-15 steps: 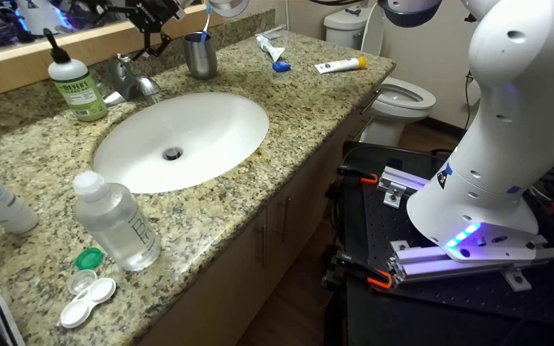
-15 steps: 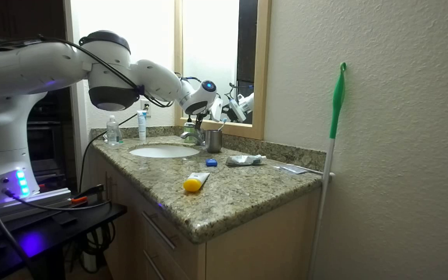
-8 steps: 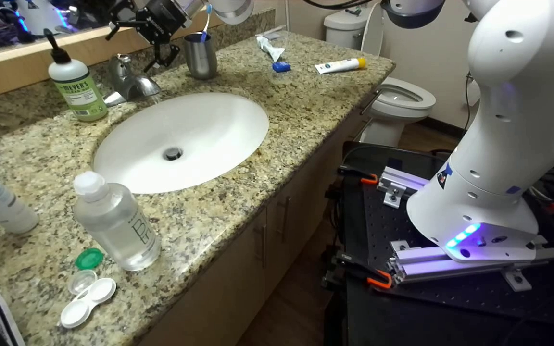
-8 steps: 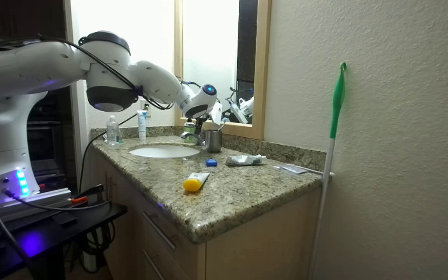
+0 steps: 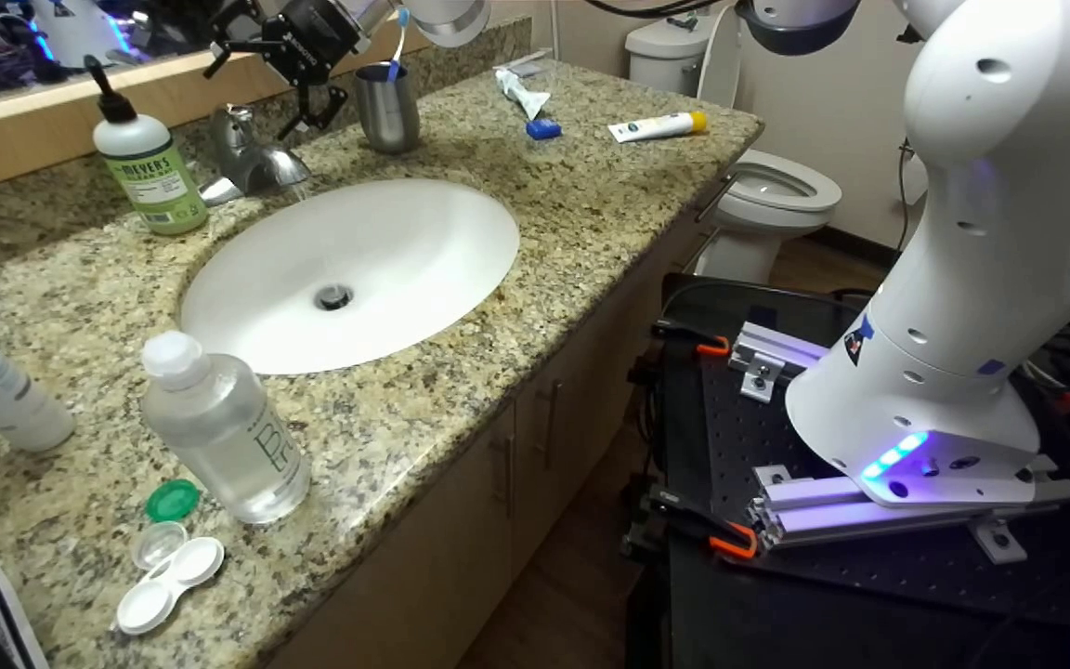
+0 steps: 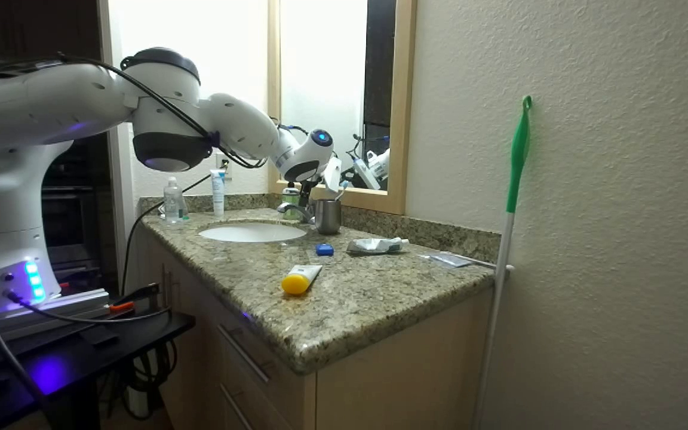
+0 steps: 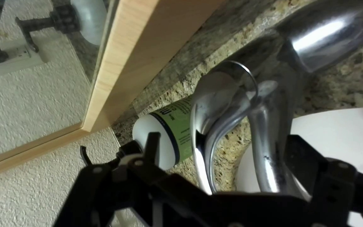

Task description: Turn the faucet handle upwards pick up the toothbrush wash it and then place it in the cup afterward turn the faucet handle downwards

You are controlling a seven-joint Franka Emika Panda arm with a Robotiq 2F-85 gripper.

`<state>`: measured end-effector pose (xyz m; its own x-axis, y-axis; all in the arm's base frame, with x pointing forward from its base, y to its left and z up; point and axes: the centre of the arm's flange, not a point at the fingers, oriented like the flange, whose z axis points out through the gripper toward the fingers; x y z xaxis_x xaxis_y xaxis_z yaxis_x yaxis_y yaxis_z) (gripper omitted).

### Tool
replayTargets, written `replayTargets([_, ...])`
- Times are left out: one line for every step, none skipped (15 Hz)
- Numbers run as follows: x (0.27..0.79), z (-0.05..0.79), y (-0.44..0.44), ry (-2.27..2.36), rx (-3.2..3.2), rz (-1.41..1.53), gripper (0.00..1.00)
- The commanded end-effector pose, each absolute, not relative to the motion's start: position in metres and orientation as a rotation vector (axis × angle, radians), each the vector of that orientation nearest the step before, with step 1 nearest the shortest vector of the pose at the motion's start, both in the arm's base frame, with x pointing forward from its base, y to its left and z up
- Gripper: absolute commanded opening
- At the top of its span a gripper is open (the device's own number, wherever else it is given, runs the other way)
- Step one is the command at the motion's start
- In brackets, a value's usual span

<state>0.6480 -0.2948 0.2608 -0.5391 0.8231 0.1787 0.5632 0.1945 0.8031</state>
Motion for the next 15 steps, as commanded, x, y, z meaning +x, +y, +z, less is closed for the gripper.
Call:
replayTargets([0.646, 0.271, -0.294, 2.164, 1.257, 1.294, 1.0])
replayTargets([0.643, 0.282, -0.294, 2.149, 1.216, 1.309, 1.0])
replayTargets([0.64, 0.293, -0.295, 2.131, 1.172, 1.299, 1.0])
replayTargets([0.637, 0.302, -0.297, 2.109, 1.121, 1.277, 1.0])
replayTargets([0.634, 0.311, -0.3, 2.089, 1.069, 1.246, 1.0])
replayTargets([0.632, 0.316, -0.303, 2.075, 1.05, 1.224, 1.0])
replayTargets([0.627, 0.319, -0.304, 2.064, 1.031, 1.217, 1.0])
replayTargets([0.646, 0.315, -0.306, 2.084, 1.101, 1.245, 1.0])
replayTargets([0.643, 0.318, -0.308, 2.074, 1.085, 1.238, 1.0])
replayTargets([0.641, 0.318, -0.31, 2.071, 1.078, 1.235, 1.0])
replayTargets([0.636, 0.312, -0.303, 2.087, 1.082, 1.277, 1.0])
replayTargets([0.631, 0.311, -0.297, 2.1, 1.07, 1.3, 1.0])
replayTargets([0.623, 0.311, -0.288, 2.107, 1.037, 1.338, 1.0])
replayTargets([0.618, 0.311, -0.281, 2.122, 1.019, 1.365, 1.0])
replayTargets([0.612, 0.31, -0.274, 2.138, 0.996, 1.38, 1.0])
